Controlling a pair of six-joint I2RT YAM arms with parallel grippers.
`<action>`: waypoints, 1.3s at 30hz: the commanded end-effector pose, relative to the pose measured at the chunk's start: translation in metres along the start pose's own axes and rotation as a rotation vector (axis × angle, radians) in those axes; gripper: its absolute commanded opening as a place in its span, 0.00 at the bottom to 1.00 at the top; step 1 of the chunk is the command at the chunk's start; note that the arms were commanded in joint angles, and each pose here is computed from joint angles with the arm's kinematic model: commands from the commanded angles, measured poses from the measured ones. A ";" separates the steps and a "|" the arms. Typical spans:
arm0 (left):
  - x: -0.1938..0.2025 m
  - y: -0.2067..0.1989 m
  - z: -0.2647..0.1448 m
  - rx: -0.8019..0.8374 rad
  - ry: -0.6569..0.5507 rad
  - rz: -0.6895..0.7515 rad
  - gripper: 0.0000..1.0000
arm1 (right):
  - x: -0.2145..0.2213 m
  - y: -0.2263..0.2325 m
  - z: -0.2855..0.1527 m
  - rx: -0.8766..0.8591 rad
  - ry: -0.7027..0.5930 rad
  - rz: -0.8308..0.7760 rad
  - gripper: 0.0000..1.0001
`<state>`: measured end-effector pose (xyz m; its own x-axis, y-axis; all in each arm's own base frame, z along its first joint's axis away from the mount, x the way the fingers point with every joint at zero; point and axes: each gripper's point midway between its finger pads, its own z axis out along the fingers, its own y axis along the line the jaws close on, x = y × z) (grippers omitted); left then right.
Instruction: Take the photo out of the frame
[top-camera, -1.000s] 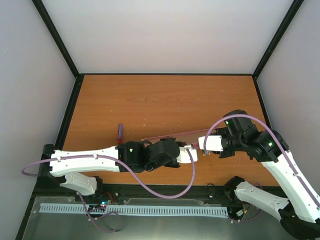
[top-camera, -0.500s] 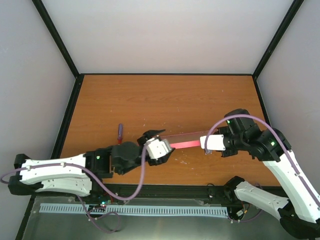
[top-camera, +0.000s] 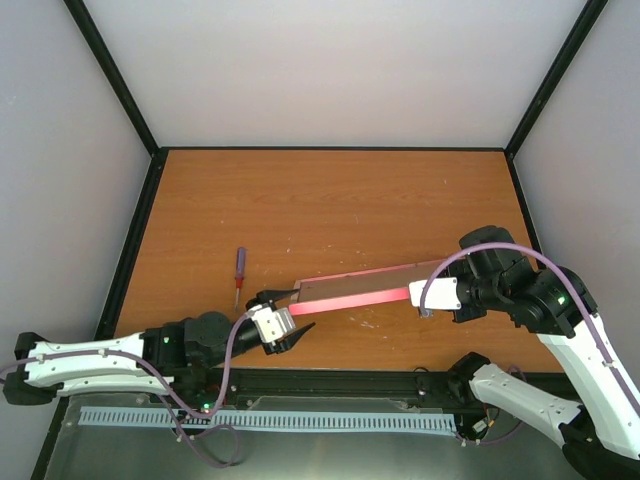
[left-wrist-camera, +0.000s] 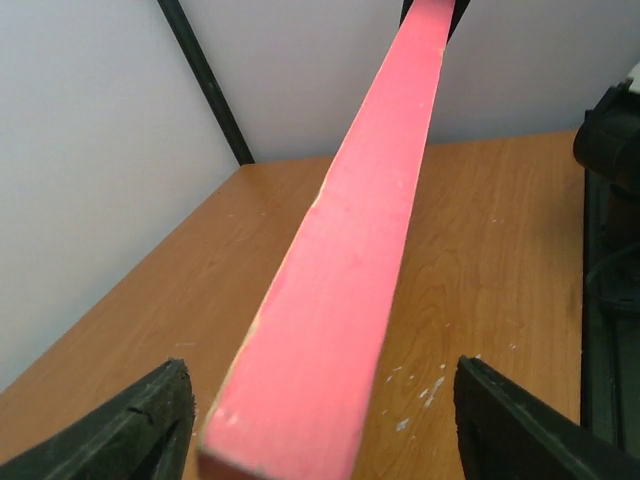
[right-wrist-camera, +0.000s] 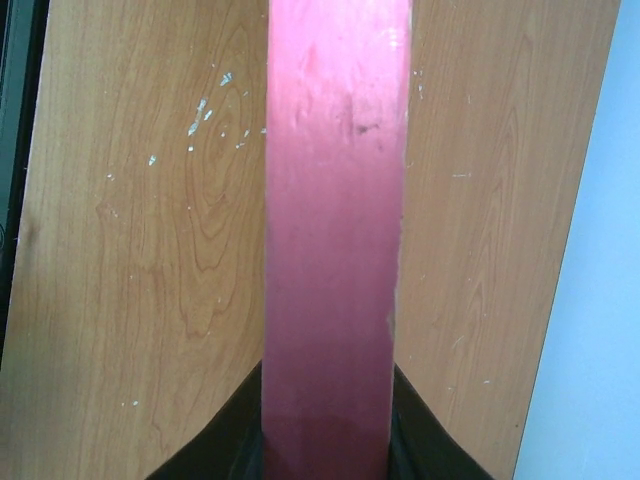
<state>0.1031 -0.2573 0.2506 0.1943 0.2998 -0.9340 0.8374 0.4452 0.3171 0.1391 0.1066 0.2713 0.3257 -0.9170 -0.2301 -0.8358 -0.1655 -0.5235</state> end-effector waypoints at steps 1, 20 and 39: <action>-0.018 -0.006 0.007 0.027 -0.054 0.023 0.66 | -0.003 -0.004 -0.012 0.029 -0.014 0.001 0.04; -0.061 0.030 -0.012 -0.098 -0.157 -0.046 0.01 | -0.020 -0.029 -0.028 0.160 -0.115 0.089 0.51; -0.116 0.055 0.004 -0.180 -0.157 -0.313 0.01 | -0.068 -0.050 -0.080 0.204 -0.395 0.205 0.72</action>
<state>0.1227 -0.2686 0.2913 0.0839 0.2905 -0.9532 0.7928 0.5600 0.2404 0.1260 0.1400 0.3632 0.3363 -0.7588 -0.5578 -0.8024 0.0792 -0.5915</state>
